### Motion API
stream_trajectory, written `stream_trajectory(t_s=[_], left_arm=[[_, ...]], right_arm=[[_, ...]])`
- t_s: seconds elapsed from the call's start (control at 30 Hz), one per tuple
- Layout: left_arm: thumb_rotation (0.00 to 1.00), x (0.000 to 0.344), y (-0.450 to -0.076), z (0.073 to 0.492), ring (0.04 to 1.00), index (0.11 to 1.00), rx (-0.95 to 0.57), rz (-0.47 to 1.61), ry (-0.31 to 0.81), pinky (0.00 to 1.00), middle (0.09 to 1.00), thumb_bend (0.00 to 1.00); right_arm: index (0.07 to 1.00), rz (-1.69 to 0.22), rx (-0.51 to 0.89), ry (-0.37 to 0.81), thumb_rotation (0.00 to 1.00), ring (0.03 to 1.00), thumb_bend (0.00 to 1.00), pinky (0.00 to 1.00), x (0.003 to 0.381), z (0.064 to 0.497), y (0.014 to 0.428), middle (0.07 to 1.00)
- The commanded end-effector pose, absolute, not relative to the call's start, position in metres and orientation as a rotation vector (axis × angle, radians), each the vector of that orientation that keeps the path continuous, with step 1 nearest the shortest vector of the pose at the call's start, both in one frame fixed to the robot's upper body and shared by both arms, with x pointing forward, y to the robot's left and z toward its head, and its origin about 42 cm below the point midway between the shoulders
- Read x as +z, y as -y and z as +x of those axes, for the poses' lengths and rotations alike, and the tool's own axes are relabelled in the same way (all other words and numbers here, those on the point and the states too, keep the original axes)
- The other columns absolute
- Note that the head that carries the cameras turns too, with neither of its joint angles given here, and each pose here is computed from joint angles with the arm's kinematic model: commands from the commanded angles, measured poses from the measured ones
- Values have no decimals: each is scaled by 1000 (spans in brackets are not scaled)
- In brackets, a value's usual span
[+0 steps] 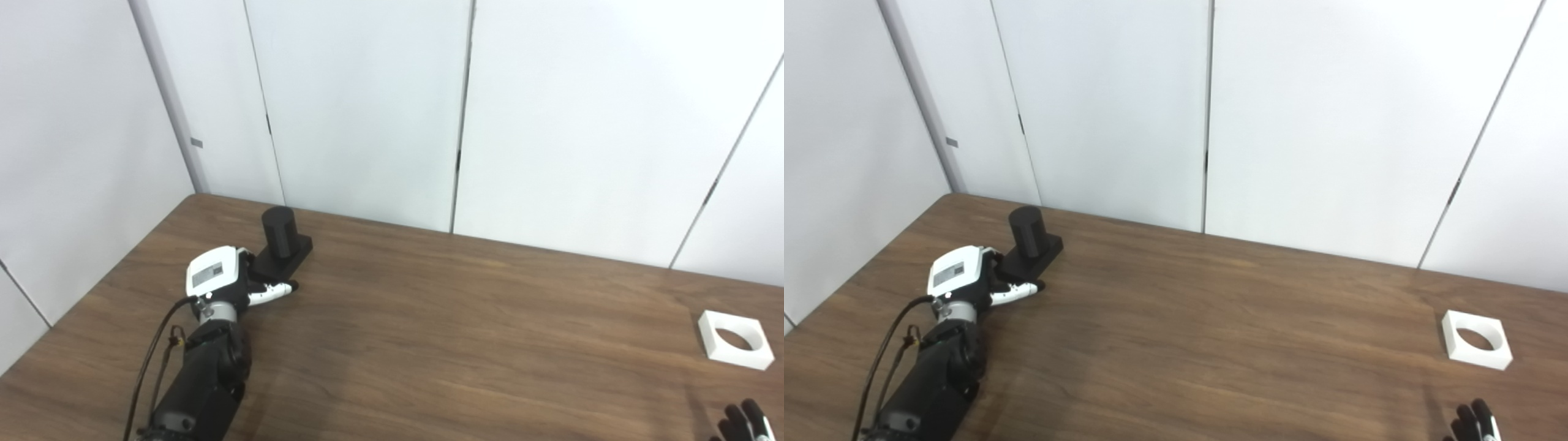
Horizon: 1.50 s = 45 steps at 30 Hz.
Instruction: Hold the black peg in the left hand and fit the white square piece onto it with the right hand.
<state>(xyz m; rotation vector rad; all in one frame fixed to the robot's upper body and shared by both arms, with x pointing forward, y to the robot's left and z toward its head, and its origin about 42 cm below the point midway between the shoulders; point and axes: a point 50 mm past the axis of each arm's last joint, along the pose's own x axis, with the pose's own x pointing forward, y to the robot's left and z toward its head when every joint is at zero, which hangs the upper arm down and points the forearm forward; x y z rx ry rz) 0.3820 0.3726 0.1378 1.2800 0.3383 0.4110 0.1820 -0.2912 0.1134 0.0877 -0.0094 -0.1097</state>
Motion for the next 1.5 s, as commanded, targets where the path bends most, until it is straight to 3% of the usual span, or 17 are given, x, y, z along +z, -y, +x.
stream_trajectory(t_s=[0.0,0.37,0.57,0.67,0.7,0.73,0.77,0.83,1.23,1.47], left_arm=[[631,168,-375,400,919,718,492,1307,-251,940,875,890],[582,168,-373,406,897,673,499,1321,-249,912,844,837],[504,166,-375,408,905,641,509,1317,-241,919,845,833],[389,165,-375,408,901,584,524,1308,-216,935,839,817],[296,165,-375,407,897,552,530,1298,-198,949,832,812],[188,164,-376,407,896,520,537,1287,-179,967,828,672],[128,163,-376,406,894,503,542,1276,-158,983,820,600],[70,162,-376,405,885,486,554,1268,-128,997,793,540],[48,159,-377,404,835,481,555,1260,-84,992,731,520],[48,158,-376,399,836,484,485,1211,-96,978,745,519]], right_arm=[[1000,111,-109,12,1000,1000,711,1000,116,181,281,988],[1000,110,-111,6,1000,1000,688,1000,117,180,281,991],[1000,110,-118,7,1000,1000,676,1000,118,179,280,977],[1000,112,-116,8,1000,1000,672,1000,119,179,280,975],[1000,111,-114,7,1000,1000,681,1000,120,179,280,975],[1000,112,-112,7,1000,1000,687,1000,120,179,280,978],[1000,112,-111,6,1000,1000,690,1000,120,180,280,980],[1000,114,-112,4,1000,1000,694,1000,121,180,280,987],[1000,115,-111,6,1000,1000,641,1000,122,180,278,996],[1000,96,-117,11,1000,1000,620,1000,124,180,275,984]])
